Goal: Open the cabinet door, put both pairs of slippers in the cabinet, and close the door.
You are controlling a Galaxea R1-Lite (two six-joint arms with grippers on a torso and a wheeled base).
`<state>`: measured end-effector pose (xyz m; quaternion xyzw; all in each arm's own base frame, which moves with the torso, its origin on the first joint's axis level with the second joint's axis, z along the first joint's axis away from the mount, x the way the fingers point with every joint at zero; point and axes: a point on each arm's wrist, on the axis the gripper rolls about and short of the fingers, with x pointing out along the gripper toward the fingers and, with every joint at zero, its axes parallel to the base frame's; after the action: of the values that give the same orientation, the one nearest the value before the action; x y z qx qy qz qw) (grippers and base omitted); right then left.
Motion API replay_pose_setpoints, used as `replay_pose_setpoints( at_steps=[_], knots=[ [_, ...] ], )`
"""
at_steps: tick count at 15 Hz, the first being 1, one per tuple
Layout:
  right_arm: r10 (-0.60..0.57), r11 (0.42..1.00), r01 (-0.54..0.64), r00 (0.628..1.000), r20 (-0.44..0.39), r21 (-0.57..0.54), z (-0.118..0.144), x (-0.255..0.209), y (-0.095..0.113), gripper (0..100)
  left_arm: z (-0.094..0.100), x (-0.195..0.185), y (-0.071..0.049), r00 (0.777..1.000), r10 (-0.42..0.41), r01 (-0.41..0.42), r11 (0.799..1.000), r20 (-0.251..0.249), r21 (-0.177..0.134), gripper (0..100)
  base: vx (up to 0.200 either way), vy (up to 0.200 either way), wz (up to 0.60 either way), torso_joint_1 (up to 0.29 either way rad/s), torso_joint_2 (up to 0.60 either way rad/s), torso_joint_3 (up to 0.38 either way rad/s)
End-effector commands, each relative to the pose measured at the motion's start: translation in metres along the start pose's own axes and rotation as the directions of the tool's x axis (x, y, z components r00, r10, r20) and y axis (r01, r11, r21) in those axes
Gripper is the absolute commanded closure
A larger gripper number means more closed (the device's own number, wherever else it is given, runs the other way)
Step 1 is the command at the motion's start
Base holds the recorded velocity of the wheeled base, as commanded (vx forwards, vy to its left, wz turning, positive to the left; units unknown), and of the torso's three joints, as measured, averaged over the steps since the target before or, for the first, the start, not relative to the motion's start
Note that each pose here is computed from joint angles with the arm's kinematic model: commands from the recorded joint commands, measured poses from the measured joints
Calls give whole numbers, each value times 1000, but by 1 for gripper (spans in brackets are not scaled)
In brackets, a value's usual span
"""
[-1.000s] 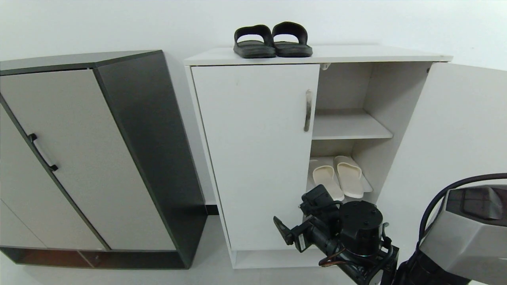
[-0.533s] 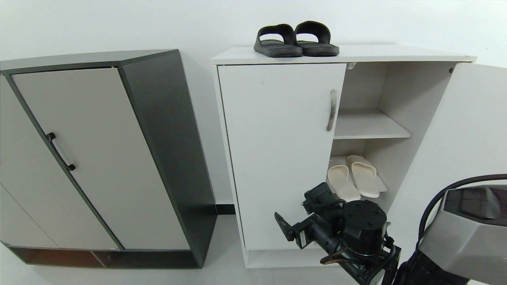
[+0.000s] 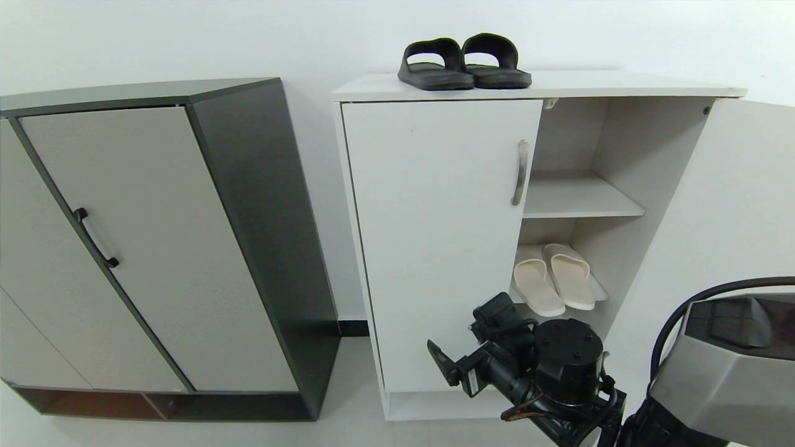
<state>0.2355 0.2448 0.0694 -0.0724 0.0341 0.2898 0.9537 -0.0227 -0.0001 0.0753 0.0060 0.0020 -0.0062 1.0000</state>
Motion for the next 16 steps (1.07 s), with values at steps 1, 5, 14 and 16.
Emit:
replay_pose_setpoints(
  at_steps=[1, 5, 14, 16],
  knots=[
    [2, 1000, -2, 1000, -8, -2, -2, 1, 1, 0, 0, 0, 0, 1000, 0, 0, 1000, -1, 0, 100, 0, 0, 0, 0, 0, 0],
    [2, 1000, -2, 1000, -12, -3, -3, 0, 0, 0, 0, 0, 0, 1000, 0, 0, 1000, -2, 0, 100, 0, 0, 0, 0, -79, -79],
    [2, 1000, -2, 1000, -11, -4, -3, 0, 0, 0, 0, 0, 0, 1000, 0, 0, 1000, -1, 0, 100, 0, 0, 0, 67, -415, -350],
    [4, 1000, -4, 1000, -10, -4, -3, 0, 1, 0, 0, 0, 0, 1000, 0, 0, 1000, -1, 0, 100, 0, 0, 0, 134, -454, -325]
  ],
)
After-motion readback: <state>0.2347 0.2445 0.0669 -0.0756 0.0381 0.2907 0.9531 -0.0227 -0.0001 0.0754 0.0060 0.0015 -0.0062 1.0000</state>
